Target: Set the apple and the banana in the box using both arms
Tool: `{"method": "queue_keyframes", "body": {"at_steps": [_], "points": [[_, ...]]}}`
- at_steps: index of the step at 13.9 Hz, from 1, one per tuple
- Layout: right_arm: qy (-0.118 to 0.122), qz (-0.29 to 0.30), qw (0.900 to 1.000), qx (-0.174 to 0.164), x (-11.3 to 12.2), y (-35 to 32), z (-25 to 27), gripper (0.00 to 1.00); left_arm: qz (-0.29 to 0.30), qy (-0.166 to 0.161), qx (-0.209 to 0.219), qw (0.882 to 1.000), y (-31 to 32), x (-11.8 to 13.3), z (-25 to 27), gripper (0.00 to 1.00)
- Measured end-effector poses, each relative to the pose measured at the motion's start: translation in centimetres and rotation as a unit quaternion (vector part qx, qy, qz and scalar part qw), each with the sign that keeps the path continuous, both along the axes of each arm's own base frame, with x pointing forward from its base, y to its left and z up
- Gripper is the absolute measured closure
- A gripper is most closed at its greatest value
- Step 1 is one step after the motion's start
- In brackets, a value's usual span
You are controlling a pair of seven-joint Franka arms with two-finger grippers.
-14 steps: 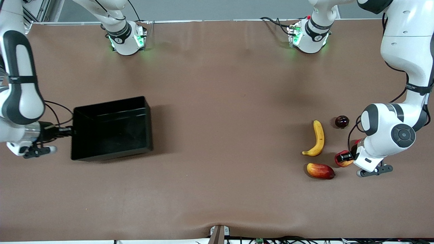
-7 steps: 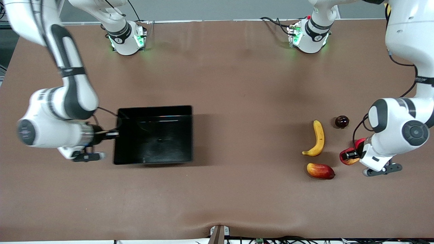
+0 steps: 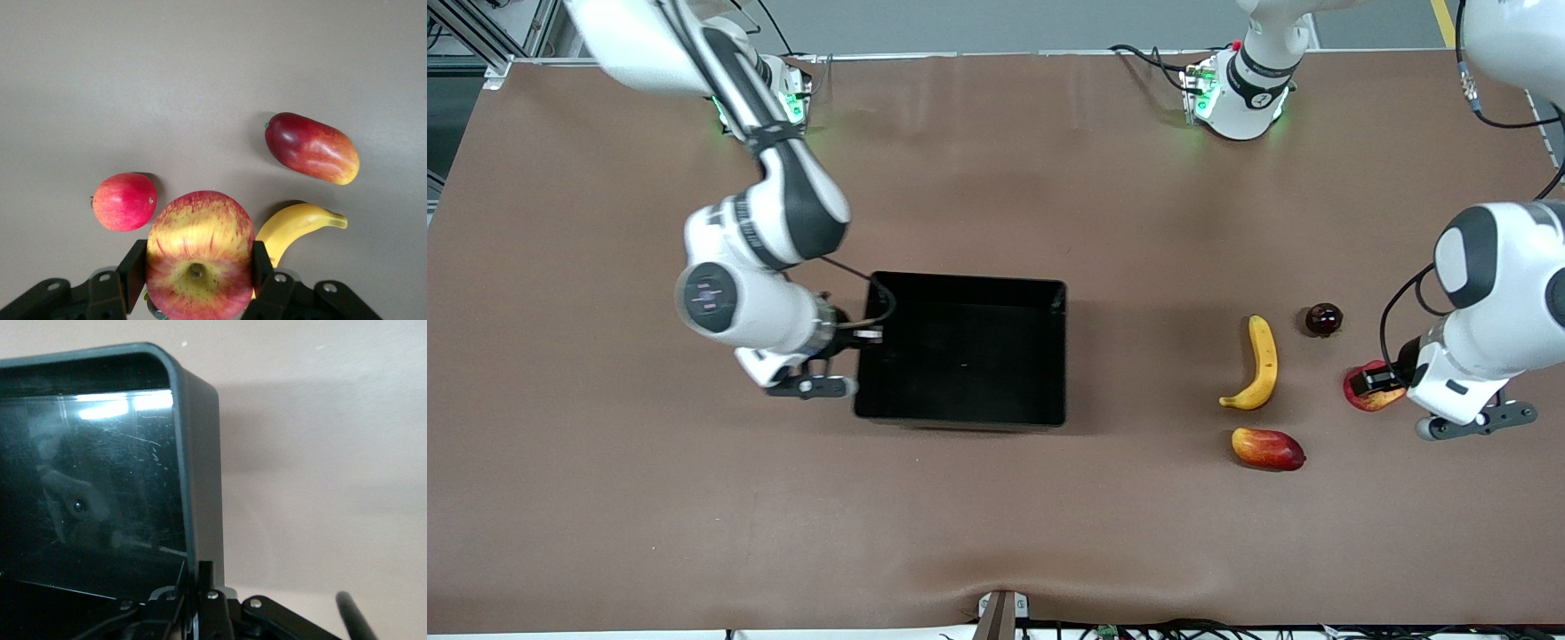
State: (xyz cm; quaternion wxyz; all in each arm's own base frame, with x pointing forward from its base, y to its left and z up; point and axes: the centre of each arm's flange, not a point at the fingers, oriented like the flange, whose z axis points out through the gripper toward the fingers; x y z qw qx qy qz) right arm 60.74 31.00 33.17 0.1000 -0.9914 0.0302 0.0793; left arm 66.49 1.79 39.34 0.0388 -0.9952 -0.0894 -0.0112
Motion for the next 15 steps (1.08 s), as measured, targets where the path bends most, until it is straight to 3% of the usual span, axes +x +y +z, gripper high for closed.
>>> {"method": "queue_keyframes", "body": {"at_steps": [4, 7, 10, 13, 15], "points": [[0.014, -0.018, 1.000, 0.013, -2.2, 6.0, -5.8, 0.94, -0.006, -0.004, -0.002, 1.000, -0.8, 0.0, 0.4, 0.34], [0.009, -0.032, 0.999, 0.016, -3.3, 9.4, -8.5, 0.94, -0.005, -0.004, -0.002, 1.000, -0.7, 0.1, 0.5, 0.34], [-0.008, -0.031, 0.999, 0.027, -2.2, 9.9, -6.9, 0.69, -0.009, -0.007, -0.004, 1.000, -1.2, 0.2, 0.8, 0.34], [-0.041, -0.032, 0.998, 0.038, 0.1, 9.4, -4.0, 0.36, -0.018, -0.014, -0.008, 1.000, -2.5, 0.4, 1.4, 0.34], [-0.068, -0.006, 0.998, 0.011, 1.8, 8.1, -1.6, 0.16, -0.023, -0.015, -0.010, 1.000, -3.2, 0.4, 1.6, 0.34]]}}
